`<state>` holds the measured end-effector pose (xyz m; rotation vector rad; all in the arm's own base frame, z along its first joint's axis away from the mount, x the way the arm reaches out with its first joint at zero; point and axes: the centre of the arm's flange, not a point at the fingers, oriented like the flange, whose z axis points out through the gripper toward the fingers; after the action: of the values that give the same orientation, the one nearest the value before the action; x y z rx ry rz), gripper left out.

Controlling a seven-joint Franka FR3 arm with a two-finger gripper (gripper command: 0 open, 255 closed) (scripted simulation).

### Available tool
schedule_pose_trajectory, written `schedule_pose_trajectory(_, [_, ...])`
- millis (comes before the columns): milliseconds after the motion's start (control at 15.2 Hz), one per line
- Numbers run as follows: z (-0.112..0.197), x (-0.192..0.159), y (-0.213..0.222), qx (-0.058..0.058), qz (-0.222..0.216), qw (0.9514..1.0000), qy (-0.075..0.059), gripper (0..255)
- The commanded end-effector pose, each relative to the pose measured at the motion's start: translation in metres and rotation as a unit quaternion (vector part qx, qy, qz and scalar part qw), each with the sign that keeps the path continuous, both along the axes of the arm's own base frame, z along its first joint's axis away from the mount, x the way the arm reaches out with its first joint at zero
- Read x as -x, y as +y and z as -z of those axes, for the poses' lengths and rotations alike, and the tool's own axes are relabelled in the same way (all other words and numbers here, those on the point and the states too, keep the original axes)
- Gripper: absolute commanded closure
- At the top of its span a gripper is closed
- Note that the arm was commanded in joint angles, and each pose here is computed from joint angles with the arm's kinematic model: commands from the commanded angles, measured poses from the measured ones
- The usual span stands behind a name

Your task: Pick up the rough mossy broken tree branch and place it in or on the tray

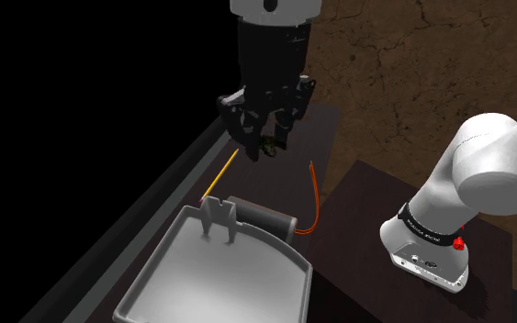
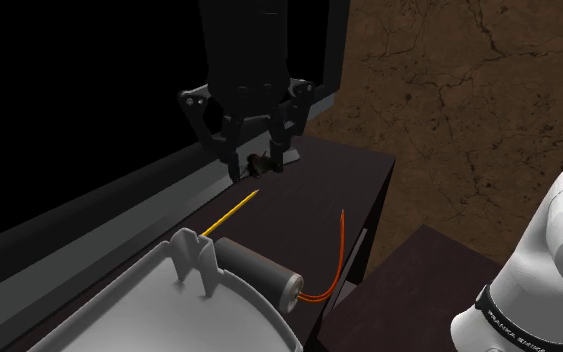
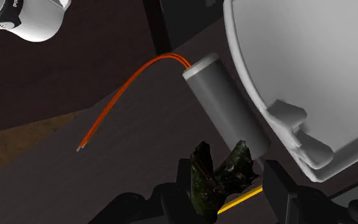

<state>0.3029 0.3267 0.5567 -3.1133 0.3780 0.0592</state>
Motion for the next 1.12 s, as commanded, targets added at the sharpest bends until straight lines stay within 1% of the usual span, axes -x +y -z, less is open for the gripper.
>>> schedule_pose_trajectory(0, [-0.003,0.013,0.022,0.0,0.001,1.0,0.0,255])
schedule_pose_trajectory(726, [-0.005,0.07,0.155,0.0,0.001,1.0,0.0,255])
schedule_pose_trajectory(1056, [0.021,0.07,0.155,0.0,0.001,1.0,0.0,255])
